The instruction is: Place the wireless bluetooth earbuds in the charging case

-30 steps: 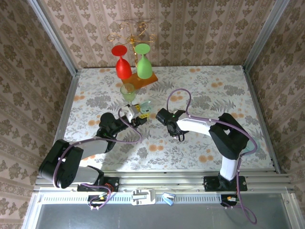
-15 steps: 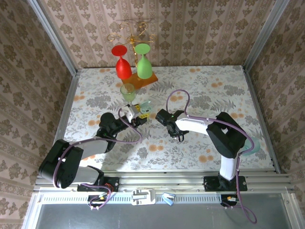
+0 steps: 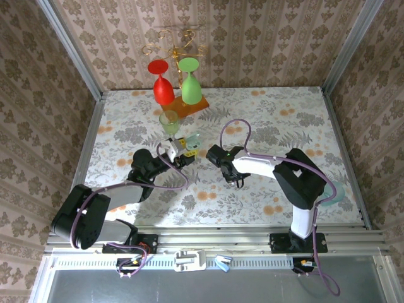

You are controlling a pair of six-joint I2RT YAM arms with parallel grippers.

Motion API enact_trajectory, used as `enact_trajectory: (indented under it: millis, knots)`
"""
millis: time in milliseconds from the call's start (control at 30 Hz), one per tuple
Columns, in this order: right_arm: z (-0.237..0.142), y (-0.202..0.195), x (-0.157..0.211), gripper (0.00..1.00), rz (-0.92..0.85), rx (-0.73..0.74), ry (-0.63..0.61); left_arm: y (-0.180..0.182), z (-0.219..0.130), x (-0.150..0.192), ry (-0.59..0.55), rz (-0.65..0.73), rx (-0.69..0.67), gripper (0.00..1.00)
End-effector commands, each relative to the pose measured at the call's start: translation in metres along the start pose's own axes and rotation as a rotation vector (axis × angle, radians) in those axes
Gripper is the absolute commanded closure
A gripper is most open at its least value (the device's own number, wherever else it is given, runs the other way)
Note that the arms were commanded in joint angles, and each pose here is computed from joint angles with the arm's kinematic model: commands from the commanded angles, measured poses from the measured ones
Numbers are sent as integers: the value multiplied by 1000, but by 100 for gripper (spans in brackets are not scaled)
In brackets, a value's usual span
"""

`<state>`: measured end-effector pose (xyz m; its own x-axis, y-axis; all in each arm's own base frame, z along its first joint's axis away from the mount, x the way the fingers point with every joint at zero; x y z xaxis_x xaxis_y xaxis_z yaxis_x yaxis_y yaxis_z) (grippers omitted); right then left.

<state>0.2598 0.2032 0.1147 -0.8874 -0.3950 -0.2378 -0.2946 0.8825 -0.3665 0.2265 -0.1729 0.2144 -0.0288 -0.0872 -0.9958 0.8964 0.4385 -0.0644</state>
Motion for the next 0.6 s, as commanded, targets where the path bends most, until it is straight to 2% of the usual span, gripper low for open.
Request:
enact_trajectory:
  millis: [0,100,233,367,567]
  knots:
    - [-26,-19,0,84,63,-43,-90,1,-1,-3,-10,26,3,78]
    - [-48,-32,0,84,133,-194,-202,1,1,-3,-17,23,12,78]
    - [-86,-49,-3,84,212,-502,-414,0,5,-3,-29,33,37,78]
    - [-125,-63,-7,85,248,-748,-621,1,10,-5,-42,32,50,78]
    - [-168,-64,-26,85,231,-995,-839,-5,17,-4,-42,38,110,78]
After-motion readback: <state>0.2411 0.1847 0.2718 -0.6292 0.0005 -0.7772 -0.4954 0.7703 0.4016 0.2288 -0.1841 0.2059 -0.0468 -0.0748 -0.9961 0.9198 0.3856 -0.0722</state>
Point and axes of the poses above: each hand's point on the last joint's axis, 136 mm out from that joint toward the fingers, its own z axis out along the fingers, its own y axis along the line the jaws close on, x = y × z, the point moved 10 cm from there along -z, back along the fingers, and after that the axes turned 12 degrees about -z, right-handed, at the moved point
